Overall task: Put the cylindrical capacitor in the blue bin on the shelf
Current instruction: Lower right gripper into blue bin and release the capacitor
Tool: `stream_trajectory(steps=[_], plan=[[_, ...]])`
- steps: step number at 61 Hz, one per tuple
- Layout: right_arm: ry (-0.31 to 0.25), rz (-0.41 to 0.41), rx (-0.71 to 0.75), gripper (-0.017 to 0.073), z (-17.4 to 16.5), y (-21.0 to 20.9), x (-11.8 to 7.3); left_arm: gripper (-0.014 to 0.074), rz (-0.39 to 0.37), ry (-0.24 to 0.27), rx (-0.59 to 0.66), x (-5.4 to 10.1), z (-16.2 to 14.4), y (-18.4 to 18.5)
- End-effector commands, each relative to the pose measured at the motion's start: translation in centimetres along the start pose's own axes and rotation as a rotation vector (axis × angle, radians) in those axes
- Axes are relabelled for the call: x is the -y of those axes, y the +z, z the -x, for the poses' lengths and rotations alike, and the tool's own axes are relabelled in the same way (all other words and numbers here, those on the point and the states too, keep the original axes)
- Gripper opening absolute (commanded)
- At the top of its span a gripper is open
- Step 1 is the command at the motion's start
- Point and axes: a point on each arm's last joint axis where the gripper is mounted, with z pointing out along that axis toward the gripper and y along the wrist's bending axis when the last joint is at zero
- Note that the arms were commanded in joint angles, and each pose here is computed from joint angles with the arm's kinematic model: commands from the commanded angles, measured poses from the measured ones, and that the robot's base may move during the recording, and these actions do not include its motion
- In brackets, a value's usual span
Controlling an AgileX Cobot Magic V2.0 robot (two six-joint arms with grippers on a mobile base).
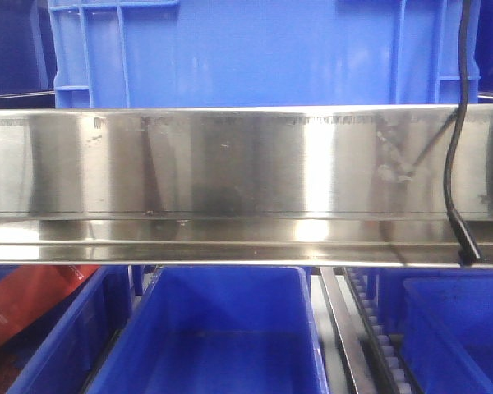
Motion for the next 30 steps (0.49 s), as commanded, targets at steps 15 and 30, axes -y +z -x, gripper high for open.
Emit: stream_trajectory(steps=[15,30], plan=[[-0.029,0.0,0.231,0.0182,1.8,-10.3,-1.4,-0.0111,-0.013,-0.008,0.033,0.1,0.2,-0.1],[-0.077,-0.059,0.397,-0.016,-0.4,-19.0,-2.1,-0.0111,-0.02,-0.008,0.057,0.1,0.4,-0.2]])
